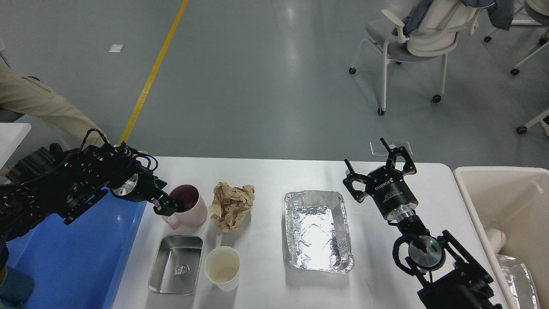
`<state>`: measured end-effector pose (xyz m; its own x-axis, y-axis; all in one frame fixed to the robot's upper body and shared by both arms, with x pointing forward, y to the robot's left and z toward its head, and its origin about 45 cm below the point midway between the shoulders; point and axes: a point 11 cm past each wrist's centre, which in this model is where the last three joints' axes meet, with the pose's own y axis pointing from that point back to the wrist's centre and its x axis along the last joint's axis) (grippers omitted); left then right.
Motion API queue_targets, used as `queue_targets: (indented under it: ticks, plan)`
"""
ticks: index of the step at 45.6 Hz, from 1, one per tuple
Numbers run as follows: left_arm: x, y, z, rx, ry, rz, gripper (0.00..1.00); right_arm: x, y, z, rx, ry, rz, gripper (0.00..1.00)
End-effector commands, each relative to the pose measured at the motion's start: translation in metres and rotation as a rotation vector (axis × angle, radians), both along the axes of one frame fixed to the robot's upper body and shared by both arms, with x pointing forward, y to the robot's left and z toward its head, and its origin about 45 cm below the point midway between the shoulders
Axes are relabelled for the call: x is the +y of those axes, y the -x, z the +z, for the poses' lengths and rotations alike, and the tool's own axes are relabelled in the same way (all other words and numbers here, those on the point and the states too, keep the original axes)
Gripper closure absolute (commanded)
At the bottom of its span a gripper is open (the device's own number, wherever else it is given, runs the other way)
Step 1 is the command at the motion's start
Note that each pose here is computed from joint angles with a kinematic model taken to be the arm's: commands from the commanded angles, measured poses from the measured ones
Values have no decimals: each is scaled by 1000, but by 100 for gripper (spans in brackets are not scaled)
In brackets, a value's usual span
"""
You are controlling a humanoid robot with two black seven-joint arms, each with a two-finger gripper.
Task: Tidy desktop
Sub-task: 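Reach the left gripper to the pink mug and grasp it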
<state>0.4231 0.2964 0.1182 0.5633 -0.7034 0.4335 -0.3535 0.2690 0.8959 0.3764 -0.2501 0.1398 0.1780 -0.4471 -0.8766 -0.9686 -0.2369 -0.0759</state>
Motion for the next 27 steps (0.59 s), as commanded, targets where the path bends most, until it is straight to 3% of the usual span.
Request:
queue_targets:
  ticks: [1, 5, 9, 27]
  plan:
    - [2, 0, 0, -3, -7, -5, 79, 0, 0, -1, 2, 0, 0, 0]
    - [0, 3, -1, 18, 10, -18, 93, 0, 0, -1, 2, 0, 0, 0]
    - [0, 6, -4, 33, 15, -27, 100, 0, 0, -1, 2, 0, 0, 0]
    - [10, 4, -1, 3, 34, -6, 100, 7, 2, -3, 10, 2, 18, 0]
